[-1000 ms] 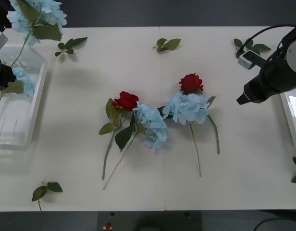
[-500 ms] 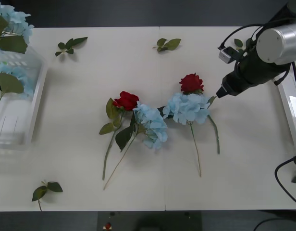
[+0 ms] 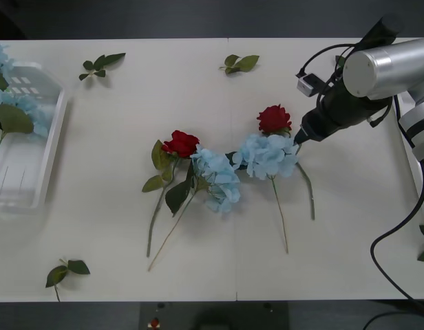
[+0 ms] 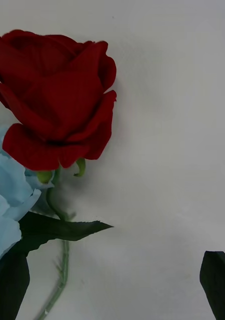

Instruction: Put the red flowers into the right box and the blue flowers into the left box

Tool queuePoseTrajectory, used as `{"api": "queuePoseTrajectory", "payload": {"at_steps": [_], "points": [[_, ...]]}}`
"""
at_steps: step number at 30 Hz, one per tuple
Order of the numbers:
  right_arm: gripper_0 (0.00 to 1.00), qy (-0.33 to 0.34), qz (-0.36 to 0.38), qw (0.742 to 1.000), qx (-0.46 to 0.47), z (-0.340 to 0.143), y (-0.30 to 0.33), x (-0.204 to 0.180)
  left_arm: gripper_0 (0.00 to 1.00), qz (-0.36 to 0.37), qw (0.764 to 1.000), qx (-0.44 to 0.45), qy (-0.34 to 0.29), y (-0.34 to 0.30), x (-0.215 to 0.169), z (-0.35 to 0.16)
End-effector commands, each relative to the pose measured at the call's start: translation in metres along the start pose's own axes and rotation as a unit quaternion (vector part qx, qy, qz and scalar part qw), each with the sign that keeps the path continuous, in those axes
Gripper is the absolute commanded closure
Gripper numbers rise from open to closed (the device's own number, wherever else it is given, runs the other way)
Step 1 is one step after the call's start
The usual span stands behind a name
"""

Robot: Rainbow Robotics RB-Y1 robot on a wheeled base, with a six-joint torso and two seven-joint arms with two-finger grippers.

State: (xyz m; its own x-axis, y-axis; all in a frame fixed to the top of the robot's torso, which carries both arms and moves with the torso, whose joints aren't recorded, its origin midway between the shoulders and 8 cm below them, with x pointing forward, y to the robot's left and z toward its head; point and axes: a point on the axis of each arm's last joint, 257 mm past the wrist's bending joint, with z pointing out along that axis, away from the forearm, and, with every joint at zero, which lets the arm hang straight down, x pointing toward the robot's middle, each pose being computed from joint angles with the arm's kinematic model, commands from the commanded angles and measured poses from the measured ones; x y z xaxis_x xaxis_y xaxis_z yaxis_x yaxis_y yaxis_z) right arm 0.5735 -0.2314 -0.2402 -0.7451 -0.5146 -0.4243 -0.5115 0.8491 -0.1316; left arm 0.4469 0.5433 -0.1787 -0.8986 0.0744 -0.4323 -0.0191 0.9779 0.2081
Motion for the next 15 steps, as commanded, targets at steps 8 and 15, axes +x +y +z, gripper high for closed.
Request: {"api": "queuePoseTrajectory", "payload": {"at_steps": [8, 15], "points": [[0.0, -0.006, -0.057, 0.998, 0.027, 0.02, 0.017, -0.018, 0.4, 0.04, 0.996, -0.076, 0.005, 0.015, -0.006, 0.009], [0.0, -0.01, -0.059, 0.998, 0.025, 0.029, 0.026, -0.022, 0.0, 0.053, 0.997, -0.063, -0.01, 0.006, -0.014, 0.008]]}}
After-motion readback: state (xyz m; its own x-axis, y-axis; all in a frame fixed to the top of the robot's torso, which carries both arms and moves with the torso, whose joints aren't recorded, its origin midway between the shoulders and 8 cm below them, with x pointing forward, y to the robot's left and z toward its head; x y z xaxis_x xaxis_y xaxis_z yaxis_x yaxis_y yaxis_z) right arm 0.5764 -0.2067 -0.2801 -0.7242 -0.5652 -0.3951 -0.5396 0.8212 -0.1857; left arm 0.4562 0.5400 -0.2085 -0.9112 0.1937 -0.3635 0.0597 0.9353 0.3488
